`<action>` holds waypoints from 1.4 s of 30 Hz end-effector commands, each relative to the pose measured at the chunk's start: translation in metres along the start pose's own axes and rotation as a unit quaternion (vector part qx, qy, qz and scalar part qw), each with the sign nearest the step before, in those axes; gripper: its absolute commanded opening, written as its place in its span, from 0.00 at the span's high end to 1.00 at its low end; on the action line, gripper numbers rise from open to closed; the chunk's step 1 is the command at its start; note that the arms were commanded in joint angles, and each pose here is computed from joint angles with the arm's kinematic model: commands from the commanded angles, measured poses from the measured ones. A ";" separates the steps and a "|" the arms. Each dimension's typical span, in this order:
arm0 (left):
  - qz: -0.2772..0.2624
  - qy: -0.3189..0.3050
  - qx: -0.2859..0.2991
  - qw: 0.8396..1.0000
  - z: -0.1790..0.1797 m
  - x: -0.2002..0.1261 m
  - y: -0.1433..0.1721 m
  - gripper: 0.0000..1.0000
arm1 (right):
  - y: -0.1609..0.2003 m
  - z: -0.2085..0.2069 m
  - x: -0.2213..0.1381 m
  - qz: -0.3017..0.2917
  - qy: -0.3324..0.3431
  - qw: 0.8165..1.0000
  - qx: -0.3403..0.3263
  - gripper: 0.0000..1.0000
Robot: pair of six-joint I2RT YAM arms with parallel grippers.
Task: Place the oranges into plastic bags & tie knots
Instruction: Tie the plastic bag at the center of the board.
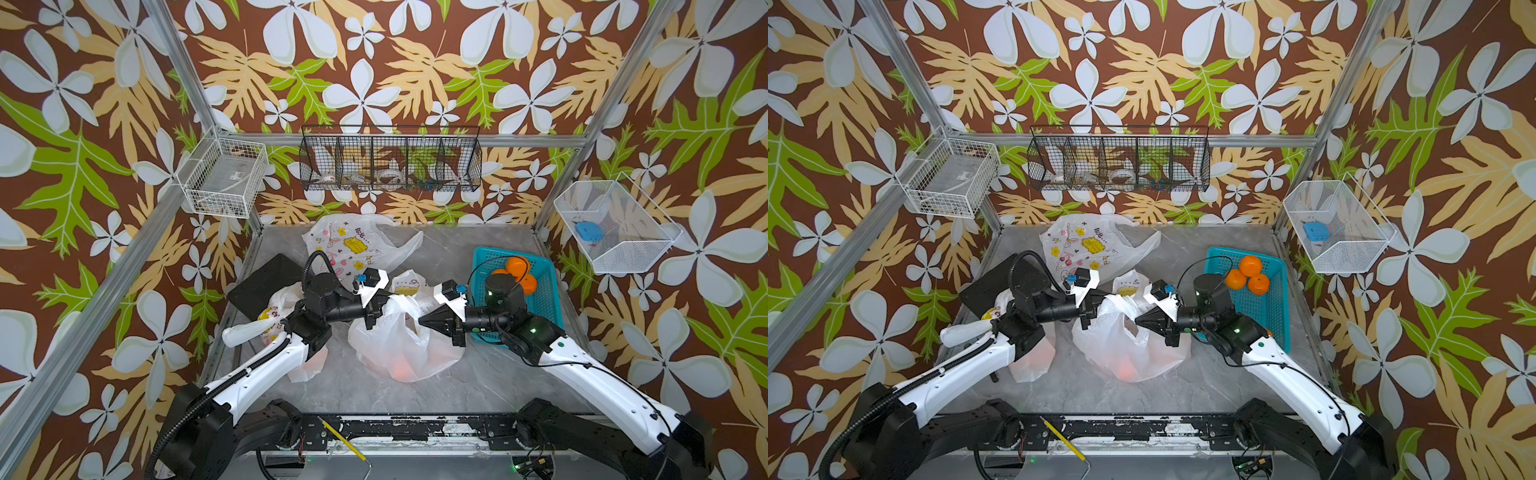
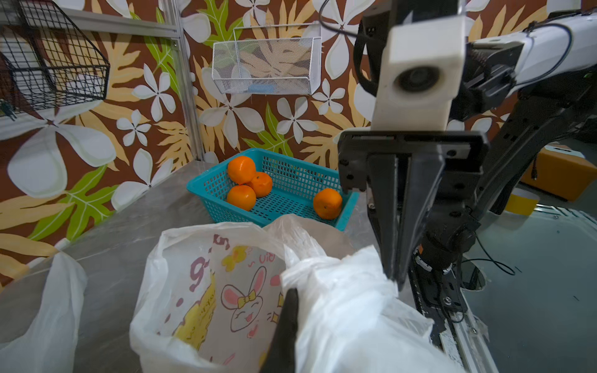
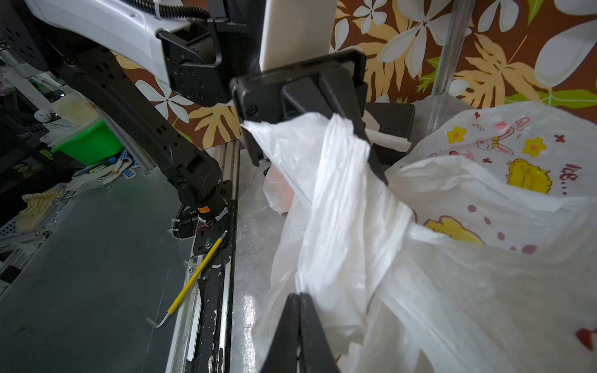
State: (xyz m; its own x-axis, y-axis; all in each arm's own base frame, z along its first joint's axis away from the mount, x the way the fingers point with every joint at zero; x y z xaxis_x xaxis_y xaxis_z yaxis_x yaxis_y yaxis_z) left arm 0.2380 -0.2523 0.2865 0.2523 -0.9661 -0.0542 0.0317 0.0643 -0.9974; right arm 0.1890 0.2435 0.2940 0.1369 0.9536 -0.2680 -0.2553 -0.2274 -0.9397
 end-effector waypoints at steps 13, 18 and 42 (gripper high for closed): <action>-0.019 0.000 0.043 0.999 -0.004 -0.004 -0.007 1.00 | -0.085 -0.031 -0.026 -0.018 0.069 0.995 -0.077 0.56; -0.020 -0.003 0.046 0.999 -0.004 -0.006 -0.008 1.00 | -0.067 -0.033 -0.012 0.003 0.029 0.998 -0.053 0.54; -0.016 0.016 0.052 0.998 -0.010 -0.006 -0.009 1.00 | -0.014 -0.052 0.038 0.061 0.061 0.995 -0.044 0.31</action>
State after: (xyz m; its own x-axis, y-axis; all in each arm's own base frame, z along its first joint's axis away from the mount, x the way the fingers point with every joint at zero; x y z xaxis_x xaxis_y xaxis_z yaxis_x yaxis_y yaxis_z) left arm 0.2298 -0.2492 0.2889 0.2386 -0.9701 -0.0437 0.1137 0.0726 -0.9909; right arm 0.2393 0.2731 0.2788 0.1705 0.8987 -0.4040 -0.2579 -0.3550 -0.8986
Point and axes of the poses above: each gripper's point midway between its finger pads, its own x axis out along the fingers, its own z axis along the line the jaws close on, y = z × x, the point moved 3 cm from there along -x, back along the fingers, and after that the axes turned 5 degrees about x, right-handed, at the moved point
